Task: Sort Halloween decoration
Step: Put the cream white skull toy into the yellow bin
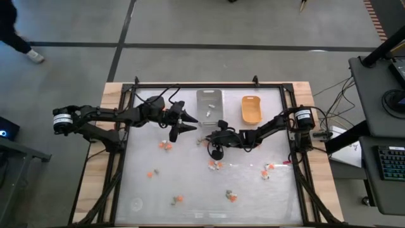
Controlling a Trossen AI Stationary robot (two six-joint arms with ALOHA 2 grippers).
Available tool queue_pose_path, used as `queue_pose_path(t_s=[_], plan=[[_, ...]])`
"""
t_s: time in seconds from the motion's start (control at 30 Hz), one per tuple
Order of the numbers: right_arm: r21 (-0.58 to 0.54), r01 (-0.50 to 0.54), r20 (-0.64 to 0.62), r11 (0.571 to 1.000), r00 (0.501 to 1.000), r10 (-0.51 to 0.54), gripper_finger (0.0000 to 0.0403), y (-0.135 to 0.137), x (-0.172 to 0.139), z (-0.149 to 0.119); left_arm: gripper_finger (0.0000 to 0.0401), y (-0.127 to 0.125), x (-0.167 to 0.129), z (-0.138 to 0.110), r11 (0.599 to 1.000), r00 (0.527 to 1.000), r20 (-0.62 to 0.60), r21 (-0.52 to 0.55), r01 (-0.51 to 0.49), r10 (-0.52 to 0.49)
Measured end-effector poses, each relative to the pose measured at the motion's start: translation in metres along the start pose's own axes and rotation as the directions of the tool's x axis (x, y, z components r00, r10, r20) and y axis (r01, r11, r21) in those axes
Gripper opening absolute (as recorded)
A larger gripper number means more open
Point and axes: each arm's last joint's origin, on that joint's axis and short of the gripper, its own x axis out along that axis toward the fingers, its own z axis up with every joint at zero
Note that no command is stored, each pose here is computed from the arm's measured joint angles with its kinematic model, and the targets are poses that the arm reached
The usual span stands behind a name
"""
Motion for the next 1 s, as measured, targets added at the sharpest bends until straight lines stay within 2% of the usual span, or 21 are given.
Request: queue_pose_path(t_s=[0.13, 0.27, 1.0], plan=[[0.011, 0.021, -0.012, 1.000, 1.000, -0.021, 0.0087, -0.0007, 0.0000, -0.0011, 0.0152, 0.0000, 0.0000, 0.0000, 1.000, 1.000, 0.000, 0.000, 0.000, 0.000], [0.030, 0.019, -0.033, 0.999, 0.999, -0.018, 0.0099, -0.0006, -0.0001, -0.0032, 0.0152, 0.0000, 0.0000, 0.0000, 1.000, 1.000, 0.000, 0.000, 0.000, 0.000], [0.036, 0.010, -0.062, 0.999, 0.998, -0.008, 0.0076, -0.0002, 0.0001, -0.0066, 0.0152, 0.0000, 0.0000, 0.0000, 1.000, 1.000, 0.000, 0.003, 0.000, 0.000]])
